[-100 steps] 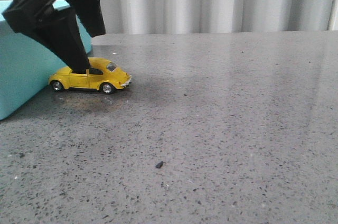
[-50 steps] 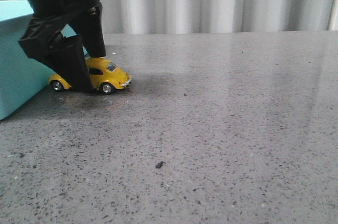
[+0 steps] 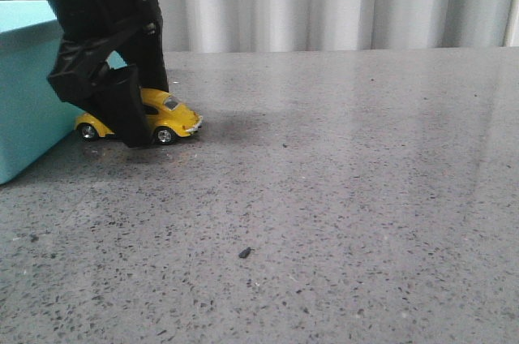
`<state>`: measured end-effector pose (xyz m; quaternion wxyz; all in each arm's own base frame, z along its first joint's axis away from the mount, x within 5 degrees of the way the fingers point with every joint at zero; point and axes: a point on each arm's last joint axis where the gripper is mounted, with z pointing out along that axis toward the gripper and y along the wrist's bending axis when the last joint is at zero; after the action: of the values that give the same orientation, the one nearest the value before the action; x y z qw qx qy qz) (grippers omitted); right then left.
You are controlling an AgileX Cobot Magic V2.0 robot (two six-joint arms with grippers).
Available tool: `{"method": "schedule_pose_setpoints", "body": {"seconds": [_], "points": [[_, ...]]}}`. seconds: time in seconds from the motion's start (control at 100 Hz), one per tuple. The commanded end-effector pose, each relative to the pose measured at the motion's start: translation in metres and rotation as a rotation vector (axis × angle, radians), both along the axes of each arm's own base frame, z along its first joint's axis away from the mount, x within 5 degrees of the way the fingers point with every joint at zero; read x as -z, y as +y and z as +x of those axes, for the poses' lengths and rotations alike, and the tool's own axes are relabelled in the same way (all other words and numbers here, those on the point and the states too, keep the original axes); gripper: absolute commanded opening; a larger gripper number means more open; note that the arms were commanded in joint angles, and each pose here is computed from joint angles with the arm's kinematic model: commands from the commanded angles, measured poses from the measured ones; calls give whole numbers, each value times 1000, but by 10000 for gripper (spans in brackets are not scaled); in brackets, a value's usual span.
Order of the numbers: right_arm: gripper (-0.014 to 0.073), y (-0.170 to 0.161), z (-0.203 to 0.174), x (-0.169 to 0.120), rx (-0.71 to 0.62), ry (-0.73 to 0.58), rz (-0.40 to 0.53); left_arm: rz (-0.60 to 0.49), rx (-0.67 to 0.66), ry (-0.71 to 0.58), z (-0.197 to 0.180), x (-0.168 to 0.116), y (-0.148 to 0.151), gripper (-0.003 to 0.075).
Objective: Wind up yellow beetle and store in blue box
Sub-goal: 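Lower the left gripper over the car and grasp it, then lift the car with the left gripper and lower it into the box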
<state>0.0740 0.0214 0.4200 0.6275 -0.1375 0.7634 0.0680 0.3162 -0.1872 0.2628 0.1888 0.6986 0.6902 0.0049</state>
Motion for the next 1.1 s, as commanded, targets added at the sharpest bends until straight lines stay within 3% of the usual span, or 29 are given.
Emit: {"method": "schedule_pose_setpoints", "body": {"seconds": [0.0,0.35,0.49,0.75,0.99,1.09], "points": [[-41,1,3,-14,-4,-91,19,-63,-15,-66,0,-23,0,471],[-41,1,3,-14,-5,-96,25,-113,-30,-37,-2,-23,-4,102],[-41,1,3,-14,-5,-96,25,-114,-30,-38,-2,-24,-4,3],[-41,1,3,-15,-6,-102,27,-184,-27,-67,-5,-57,-7,-21],[-41,1,3,-15,-6,-105,27,-309,-49,-241,-9,-127,-5,-21],[-41,1,3,-15,-6,-105,27,-286,-96,-338,-10,-150,7,-21]]}}
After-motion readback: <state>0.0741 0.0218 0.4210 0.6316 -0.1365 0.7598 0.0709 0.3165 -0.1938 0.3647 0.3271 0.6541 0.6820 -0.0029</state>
